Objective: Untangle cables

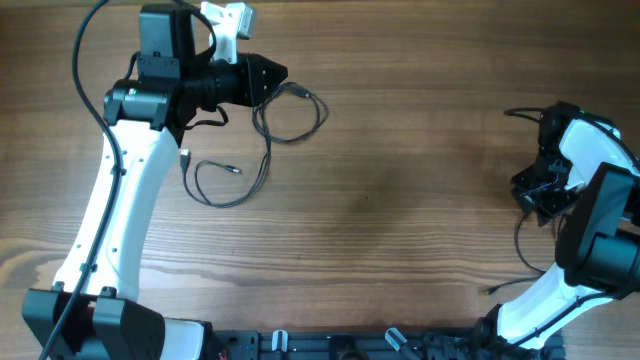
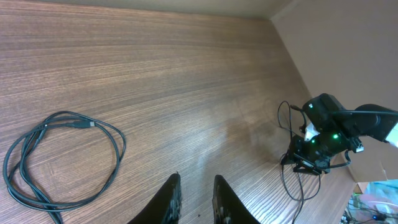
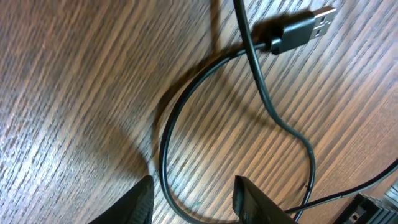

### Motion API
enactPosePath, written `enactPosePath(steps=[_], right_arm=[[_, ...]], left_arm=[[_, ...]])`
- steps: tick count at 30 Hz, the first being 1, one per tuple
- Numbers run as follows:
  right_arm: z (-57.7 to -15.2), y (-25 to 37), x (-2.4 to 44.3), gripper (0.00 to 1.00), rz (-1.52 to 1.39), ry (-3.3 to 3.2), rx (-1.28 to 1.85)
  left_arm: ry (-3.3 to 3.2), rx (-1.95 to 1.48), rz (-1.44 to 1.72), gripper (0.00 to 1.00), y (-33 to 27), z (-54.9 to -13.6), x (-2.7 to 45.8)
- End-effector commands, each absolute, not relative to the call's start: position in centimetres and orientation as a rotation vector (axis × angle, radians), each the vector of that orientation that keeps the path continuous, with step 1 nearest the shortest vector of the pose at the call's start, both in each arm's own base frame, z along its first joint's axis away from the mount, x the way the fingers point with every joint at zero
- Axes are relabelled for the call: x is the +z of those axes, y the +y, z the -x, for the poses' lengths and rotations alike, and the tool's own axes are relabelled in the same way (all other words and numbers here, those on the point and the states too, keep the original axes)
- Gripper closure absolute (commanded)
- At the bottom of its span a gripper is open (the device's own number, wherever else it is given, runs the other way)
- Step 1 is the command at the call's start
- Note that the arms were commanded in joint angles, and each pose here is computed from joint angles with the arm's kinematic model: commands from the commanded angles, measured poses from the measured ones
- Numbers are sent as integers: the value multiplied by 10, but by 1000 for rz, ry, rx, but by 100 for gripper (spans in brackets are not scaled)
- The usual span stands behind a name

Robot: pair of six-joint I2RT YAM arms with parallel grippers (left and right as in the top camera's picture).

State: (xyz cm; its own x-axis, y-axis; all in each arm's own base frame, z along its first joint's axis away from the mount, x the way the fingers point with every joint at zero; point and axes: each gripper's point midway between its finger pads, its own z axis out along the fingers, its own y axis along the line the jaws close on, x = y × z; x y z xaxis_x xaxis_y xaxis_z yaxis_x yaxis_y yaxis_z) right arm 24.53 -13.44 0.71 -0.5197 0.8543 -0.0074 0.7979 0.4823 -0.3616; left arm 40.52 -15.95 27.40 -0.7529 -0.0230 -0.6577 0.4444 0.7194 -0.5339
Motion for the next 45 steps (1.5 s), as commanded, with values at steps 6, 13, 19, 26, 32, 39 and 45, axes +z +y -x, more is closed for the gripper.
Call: enactPosePath(steps=[6,13,19,26,32,39,45], right_arm=[[-244,-141,15,53,1482,-2556,535],[-243,-140,12,73,1483,-2555,535],[-222,-132,-12,96,1469,-2531,528],[-218,-126,-23,96,1471,-2535,488],[-226,-123,-26,48,1448,-2579,429],[-231,-124,-15,46,1453,-2621,421],[-241,-128,20,46,1534,-2715,403]], left_arm=[[2246,-945,-330,81,-161,-405,282],[2246,-944,-330,82,-161,-405,282],[2245,-944,-330,82,-161,-405,282],[2245,-944,-330,82,-161,-405,282],[2244,-943,-331,82,-161,-405,282],[2237,-934,-352,81,-161,-405,282],[2236,-932,-356,81,-161,-405,282]])
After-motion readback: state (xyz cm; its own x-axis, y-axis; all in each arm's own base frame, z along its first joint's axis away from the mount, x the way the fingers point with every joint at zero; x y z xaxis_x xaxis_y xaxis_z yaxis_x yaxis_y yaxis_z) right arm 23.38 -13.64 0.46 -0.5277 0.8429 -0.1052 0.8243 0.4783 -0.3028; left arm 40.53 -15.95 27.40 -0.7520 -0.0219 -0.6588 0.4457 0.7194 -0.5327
